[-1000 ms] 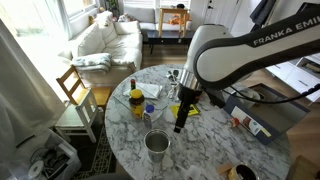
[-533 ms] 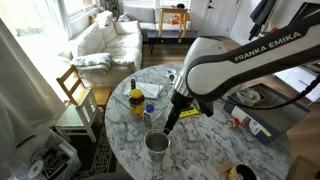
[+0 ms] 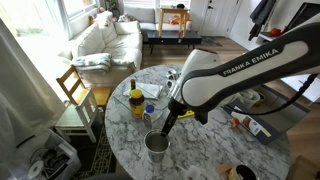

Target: Bring the cup close to the box, then place the juice packets in it

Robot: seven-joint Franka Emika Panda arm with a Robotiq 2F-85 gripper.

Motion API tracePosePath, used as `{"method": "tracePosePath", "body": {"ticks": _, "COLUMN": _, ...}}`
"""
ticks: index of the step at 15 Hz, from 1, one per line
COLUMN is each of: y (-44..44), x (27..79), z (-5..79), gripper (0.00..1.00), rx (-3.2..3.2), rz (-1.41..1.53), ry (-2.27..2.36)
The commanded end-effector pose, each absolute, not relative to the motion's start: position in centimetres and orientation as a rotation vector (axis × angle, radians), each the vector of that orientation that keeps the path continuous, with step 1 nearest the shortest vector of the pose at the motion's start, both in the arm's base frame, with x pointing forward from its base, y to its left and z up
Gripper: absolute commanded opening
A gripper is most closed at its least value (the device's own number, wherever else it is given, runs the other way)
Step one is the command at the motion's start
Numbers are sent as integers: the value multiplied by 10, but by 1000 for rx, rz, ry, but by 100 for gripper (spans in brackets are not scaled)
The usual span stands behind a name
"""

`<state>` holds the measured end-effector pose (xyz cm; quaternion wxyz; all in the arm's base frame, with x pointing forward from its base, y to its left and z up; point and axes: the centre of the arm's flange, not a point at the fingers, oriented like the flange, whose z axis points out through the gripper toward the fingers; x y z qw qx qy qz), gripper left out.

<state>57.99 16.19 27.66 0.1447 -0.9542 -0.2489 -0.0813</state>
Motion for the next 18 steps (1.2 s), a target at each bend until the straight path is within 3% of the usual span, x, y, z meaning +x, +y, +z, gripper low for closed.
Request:
{"method": "tracePosePath", "body": {"ticks": 1, "y": 154, "x": 576, "z": 272, "gripper": 30, "rx": -2744, "rz": -238, "ry": -697}}
{"method": "tracePosePath", "body": {"ticks": 5, "y": 141, "x": 575, "z": 279, "gripper": 0, "rx": -2754, "rz": -225, "ry": -644}}
{"method": "tracePosePath", "body": {"ticks": 18, "y": -7, "x": 528, "z": 371, "gripper": 1, "rx": -3040, "rz": -182, "ry": -304}}
